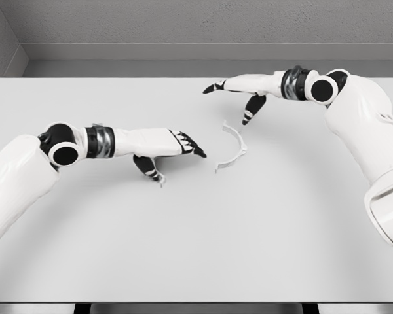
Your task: Assemble PVC drainage pipe clamps
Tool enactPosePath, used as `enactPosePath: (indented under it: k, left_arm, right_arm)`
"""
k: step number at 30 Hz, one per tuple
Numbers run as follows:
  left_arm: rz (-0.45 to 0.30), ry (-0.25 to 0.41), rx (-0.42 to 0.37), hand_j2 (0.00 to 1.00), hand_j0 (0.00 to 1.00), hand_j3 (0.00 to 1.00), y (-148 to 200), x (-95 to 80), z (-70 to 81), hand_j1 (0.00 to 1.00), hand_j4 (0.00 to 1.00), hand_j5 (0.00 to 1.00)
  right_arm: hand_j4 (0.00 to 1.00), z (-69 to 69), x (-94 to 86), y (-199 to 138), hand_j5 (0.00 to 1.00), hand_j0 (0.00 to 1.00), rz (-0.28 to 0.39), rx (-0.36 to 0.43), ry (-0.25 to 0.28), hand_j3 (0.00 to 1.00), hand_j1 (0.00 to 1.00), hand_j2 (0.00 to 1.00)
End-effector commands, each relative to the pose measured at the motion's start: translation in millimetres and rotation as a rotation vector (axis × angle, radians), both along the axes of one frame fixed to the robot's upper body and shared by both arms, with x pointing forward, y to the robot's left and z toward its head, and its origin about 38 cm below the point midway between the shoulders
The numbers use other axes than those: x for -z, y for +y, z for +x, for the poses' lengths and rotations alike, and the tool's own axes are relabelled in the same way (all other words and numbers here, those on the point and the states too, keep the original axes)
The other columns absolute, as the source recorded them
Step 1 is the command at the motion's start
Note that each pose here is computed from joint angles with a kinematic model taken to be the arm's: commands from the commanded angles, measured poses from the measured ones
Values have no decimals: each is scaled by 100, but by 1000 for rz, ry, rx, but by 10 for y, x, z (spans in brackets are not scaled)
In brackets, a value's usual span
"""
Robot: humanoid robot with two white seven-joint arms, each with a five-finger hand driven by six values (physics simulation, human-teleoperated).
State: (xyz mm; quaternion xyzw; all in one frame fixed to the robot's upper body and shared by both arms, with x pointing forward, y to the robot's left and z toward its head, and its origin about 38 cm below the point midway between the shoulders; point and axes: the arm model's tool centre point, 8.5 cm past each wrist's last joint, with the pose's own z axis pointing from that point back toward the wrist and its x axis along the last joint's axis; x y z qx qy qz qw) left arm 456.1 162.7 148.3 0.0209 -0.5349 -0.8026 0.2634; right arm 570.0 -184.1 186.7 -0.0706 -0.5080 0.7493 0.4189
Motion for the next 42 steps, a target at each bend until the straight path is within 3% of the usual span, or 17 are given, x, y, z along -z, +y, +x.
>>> enactPosePath:
  k: [1, 4, 32, 34, 37, 39, 42]
  left_arm:
    - [-10, 3, 0, 100, 100, 100, -23, -8, 0, 100, 100, 100]
    - [-15, -2, -4, 100, 100, 100, -23, -31, 15, 100, 100, 100]
    - [-34, -61, 5, 100, 100, 100, -178, -270, 145, 100, 100, 100]
    - [-54, -89, -28, 100, 100, 100, -22, -416, 198, 100, 100, 100]
    - [-124, -60, -100, 100, 100, 100, 411, -575, 233, 100, 100, 100]
    - [-138, -68, -142, 100, 100, 100, 639, -670, 258, 100, 100, 100]
    - [-125, -54, -161, 100, 100, 100, 713, -604, 265, 100, 100, 100]
  right_arm:
    - [100, -2, 44, -14, 100, 100, -47, -3, -1, 100, 100, 100]
    - [100, -18, 105, -4, 100, 100, -72, -8, 4, 100, 100, 100]
    - [100, -93, 218, 361, 100, 100, -82, -79, 15, 100, 100, 100]
    - [100, -98, 222, 374, 100, 100, -79, -81, 16, 100, 100, 100]
    - [100, -99, 217, 381, 100, 100, -79, -84, 15, 100, 100, 100]
    - [100, -84, 198, 330, 100, 100, -61, -68, 16, 100, 100, 100]
    - [100, 17, -6, -33, 100, 100, 75, 42, -4, 100, 100, 100]
